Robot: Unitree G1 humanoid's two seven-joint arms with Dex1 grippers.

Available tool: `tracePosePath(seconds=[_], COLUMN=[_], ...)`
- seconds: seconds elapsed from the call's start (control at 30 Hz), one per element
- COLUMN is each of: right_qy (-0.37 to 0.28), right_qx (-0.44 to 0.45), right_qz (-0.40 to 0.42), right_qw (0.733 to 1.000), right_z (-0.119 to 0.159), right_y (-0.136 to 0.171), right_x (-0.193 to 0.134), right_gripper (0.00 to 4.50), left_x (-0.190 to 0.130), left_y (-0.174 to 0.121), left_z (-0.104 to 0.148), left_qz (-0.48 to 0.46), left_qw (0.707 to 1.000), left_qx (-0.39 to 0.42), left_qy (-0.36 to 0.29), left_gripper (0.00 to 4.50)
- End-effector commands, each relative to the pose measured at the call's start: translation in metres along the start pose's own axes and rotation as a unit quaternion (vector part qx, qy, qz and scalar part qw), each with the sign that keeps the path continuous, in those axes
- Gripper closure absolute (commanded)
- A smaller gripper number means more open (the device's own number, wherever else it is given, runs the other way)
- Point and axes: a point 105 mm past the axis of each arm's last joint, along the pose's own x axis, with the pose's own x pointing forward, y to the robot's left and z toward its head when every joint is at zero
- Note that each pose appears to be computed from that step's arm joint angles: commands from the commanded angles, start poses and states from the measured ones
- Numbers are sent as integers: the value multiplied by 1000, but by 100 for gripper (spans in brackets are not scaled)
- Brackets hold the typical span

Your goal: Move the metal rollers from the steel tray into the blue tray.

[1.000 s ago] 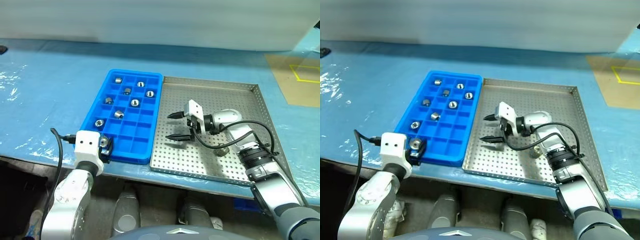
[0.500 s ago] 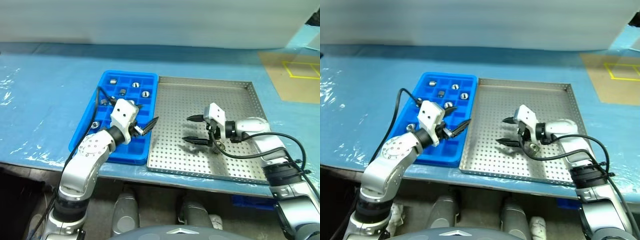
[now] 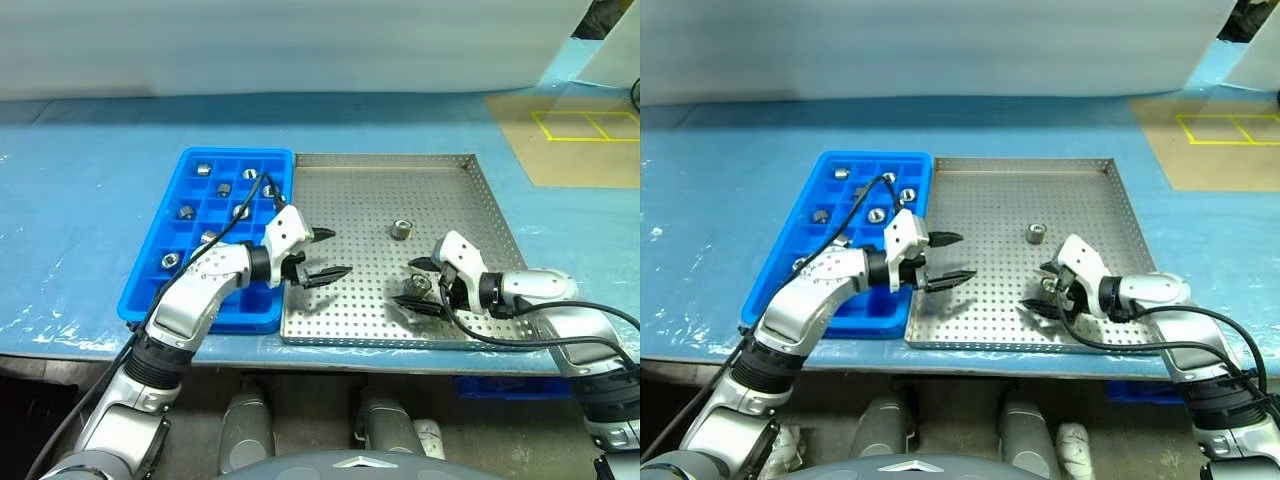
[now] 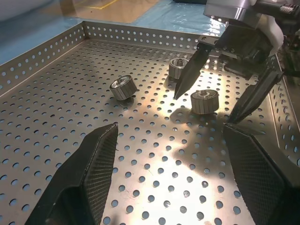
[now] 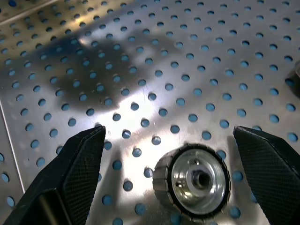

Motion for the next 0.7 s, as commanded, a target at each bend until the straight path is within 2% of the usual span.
tracePosePath(seconds=[0.03,0.1,0.2,0.4,0.5,0.7], right_qy=[12,16,22,7,-15,-127], right_qx=[-15,-12,-17,-29,-52,-105], right_qz=[-21,-21,-23,-10,-4,32], right_qw=[1000,1000,999,1000,999,986], right_z=[0,-2,-3,8,24,94], right_y=[-4,-4,-6,-5,-6,5], right_x=[-5,-6,-6,-3,4,40], right_gripper=[0,0,61,264,274,274], left_x=[1,-1,-6,-15,-18,-32], left_y=[-4,-5,-4,-2,-3,0], left_z=[7,7,6,5,5,7], left_qz=[-20,-22,-26,-27,-23,44], left_qw=[1000,1000,1000,999,999,998], left_qx=[18,16,18,21,26,26], left_qy=[-10,-8,1,16,21,24], left_gripper=[78,78,74,74,74,74])
